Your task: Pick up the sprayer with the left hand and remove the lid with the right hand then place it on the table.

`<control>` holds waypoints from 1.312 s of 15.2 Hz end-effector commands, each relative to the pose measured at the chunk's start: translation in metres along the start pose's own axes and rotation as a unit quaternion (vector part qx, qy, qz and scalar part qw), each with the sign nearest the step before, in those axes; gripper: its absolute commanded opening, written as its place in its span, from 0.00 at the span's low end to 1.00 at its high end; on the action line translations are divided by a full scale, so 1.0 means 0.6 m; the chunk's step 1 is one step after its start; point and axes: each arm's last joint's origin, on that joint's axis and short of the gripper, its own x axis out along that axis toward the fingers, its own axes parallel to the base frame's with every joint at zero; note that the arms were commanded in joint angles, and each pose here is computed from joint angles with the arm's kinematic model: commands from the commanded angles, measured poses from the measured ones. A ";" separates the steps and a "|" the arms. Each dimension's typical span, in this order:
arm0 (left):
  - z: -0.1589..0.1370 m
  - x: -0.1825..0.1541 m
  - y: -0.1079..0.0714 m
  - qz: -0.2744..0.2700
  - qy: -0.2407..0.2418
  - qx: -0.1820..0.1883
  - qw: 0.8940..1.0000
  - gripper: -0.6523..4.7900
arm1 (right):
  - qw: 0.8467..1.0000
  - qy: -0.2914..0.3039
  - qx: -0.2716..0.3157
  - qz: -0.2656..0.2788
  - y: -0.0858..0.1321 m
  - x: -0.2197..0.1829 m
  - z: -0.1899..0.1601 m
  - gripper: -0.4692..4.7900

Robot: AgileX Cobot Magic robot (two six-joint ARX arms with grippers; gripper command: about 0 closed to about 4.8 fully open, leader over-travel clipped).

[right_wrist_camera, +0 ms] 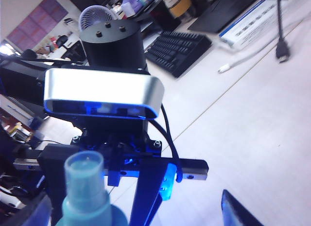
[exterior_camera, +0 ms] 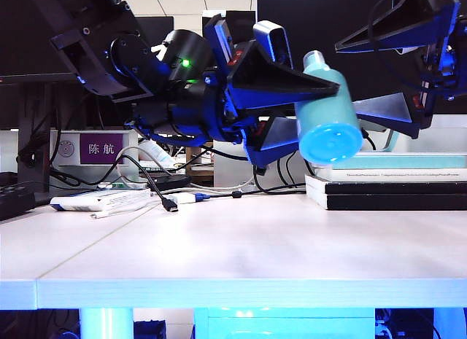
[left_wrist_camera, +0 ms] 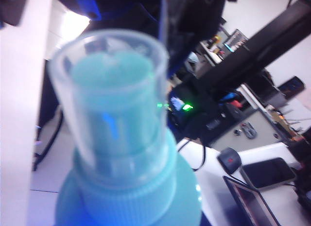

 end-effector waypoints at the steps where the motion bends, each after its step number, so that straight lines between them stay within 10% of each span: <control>1: 0.006 0.013 -0.006 0.000 0.004 0.008 1.000 0.28 | 1.000 0.009 0.014 0.015 0.002 0.001 0.000 1.00; 7: 0.004 0.037 -0.009 0.008 0.011 0.010 1.000 0.28 | 0.999 0.029 0.009 0.045 0.017 0.032 -0.005 1.00; 10: 0.003 0.036 -0.009 0.008 0.012 0.004 1.000 0.28 | 0.998 0.029 0.008 0.046 0.017 0.032 -0.005 0.56; 20: -0.002 0.036 -0.008 0.009 0.017 -0.010 1.000 0.28 | 0.998 0.019 -0.021 0.049 0.020 0.032 0.002 0.21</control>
